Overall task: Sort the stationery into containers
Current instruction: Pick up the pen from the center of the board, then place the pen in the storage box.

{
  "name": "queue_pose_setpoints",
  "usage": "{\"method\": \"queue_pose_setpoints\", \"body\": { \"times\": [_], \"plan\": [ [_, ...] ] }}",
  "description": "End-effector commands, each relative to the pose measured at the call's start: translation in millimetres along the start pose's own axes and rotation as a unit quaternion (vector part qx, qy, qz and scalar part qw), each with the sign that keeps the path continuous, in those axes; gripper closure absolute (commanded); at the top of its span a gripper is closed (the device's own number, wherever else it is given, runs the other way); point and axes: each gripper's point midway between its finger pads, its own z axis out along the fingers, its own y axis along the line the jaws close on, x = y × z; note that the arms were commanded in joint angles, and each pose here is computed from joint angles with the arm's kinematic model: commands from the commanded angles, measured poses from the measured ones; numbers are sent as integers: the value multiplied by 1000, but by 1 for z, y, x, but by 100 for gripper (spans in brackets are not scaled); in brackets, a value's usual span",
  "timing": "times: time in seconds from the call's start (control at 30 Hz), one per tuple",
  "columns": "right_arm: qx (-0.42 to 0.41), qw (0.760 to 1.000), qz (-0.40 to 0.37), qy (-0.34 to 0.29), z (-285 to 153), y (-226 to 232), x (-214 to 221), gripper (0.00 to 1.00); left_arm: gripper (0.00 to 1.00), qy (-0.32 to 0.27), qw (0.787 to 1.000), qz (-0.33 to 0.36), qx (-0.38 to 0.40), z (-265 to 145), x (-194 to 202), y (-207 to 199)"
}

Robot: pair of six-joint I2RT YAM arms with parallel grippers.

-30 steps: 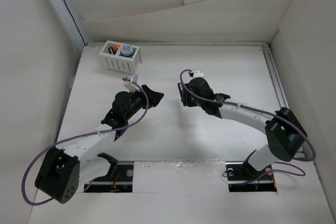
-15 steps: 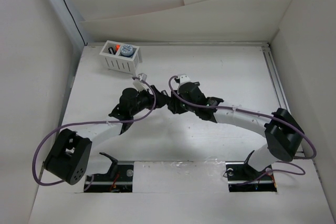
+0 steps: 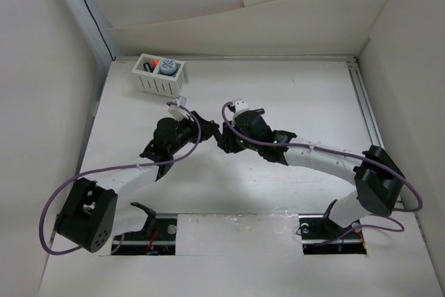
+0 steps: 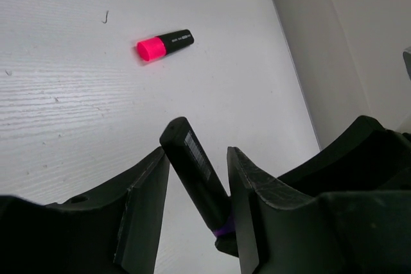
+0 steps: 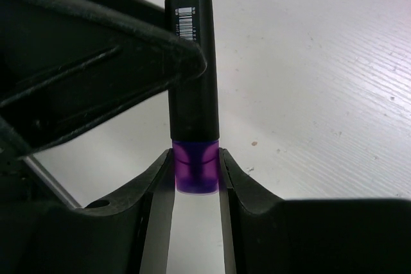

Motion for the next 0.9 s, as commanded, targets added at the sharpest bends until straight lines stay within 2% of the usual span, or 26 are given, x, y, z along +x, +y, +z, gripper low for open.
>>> {"method": "queue_pose_setpoints", "body": {
  "times": [0.0, 0.23, 0.4, 0.47, 0.5, 0.53, 0.63, 0.73, 0.87],
  "plan": [
    [-56, 998, 3, -42, -12, 31, -29, 88, 64, -40, 999, -1, 14, -5, -19, -8],
    [-80, 996, 2, -39, -17, 40, -30, 88, 68, -40, 999, -1, 14, -5, -19, -8],
    [-80, 996, 2, -39, -19, 39, -29, 88, 87, -47, 999, 2, 22, -6, -23, -13],
    [-80, 996, 2, -39, -19, 39, -29, 88, 91, -55, 998, 6, 15, -8, -25, -10],
    [-80, 996, 2, -39, -19, 39, -29, 86, 93, -51, 999, 5, 12, -8, -23, -8],
    [-80, 996, 2, -39, -19, 39, -29, 74, 96, -52, 999, 3, -1, -8, -22, -3],
    [-82, 996, 2, -43, -21, 41, -31, 52, 100, -66, 998, 1, -20, -11, -28, 3],
    [-84, 995, -2, -57, -31, 42, -38, 45, 100, -82, 996, 9, -35, -13, -40, 4],
    [-79, 993, -5, -86, -48, 39, -51, 44, 100, -99, 994, 9, -51, -15, -53, 2]
  ]
}}
